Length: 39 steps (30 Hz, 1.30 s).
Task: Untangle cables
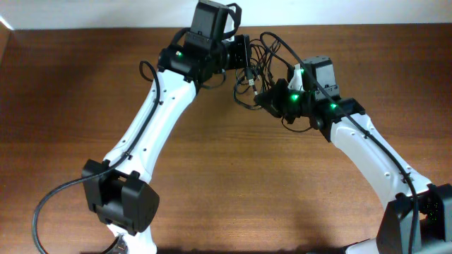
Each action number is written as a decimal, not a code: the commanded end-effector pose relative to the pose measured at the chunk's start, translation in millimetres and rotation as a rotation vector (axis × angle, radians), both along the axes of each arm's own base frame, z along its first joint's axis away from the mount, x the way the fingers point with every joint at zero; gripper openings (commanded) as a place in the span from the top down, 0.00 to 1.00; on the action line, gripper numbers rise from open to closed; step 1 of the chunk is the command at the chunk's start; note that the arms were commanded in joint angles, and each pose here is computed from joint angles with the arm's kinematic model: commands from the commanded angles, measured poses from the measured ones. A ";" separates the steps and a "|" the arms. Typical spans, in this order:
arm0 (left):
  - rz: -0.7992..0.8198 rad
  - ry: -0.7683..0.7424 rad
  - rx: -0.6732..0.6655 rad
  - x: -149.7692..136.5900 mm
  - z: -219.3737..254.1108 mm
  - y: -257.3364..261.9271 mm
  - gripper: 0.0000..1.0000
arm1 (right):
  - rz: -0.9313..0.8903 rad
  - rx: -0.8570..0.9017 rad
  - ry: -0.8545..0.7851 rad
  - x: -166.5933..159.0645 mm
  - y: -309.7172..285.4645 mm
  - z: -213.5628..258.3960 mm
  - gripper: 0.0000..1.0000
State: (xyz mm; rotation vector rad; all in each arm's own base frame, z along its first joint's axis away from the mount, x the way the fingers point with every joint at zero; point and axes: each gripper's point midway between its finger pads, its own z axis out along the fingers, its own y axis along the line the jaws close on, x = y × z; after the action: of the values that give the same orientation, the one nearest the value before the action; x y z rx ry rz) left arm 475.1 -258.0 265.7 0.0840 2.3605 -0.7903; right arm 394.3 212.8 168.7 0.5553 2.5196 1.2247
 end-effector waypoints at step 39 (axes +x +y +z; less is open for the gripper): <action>-0.243 0.178 0.338 -72.5 -71.5 106.2 0.24 | 0.144 -0.462 0.040 -39.6 -65.2 -23.2 0.25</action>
State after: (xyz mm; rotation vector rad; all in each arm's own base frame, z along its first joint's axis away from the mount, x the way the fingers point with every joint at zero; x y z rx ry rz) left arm 393.7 -144.7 147.3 0.3134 2.8358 -0.4909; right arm 336.2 164.1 115.3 0.3773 2.8719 0.7226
